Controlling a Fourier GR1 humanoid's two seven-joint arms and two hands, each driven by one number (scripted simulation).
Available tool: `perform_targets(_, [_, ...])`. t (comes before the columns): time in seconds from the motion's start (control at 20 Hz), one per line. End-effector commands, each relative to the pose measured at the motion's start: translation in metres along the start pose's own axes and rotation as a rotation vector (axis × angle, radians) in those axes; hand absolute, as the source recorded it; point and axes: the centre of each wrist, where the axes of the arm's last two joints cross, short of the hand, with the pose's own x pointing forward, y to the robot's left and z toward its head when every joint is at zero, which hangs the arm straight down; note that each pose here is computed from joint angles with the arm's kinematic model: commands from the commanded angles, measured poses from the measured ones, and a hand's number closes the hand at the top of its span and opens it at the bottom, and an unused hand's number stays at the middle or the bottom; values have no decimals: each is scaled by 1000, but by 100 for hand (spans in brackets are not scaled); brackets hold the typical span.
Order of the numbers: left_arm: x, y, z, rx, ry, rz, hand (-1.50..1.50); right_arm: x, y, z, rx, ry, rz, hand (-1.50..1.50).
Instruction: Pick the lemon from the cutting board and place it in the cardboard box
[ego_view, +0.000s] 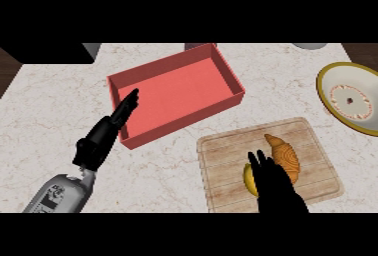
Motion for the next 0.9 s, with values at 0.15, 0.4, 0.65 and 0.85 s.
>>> perform_targets(0.15, [4,3,8,3,-17,-17,0,-17,7,-32,-31,33,0,-150])
perform_targets(0.4, [9,-11,15,15,-6,-7,0,-20,13,-20,-13,34,43,-150])
perform_targets(0.65, [-9,2,-4,-5,-2,-1,0,-6,25,-32,18,38,39,-150])
perform_targets(0.85, [5,-7,-3,-8,-6,-4,0,-19,30,-31,64,60,56,-150])
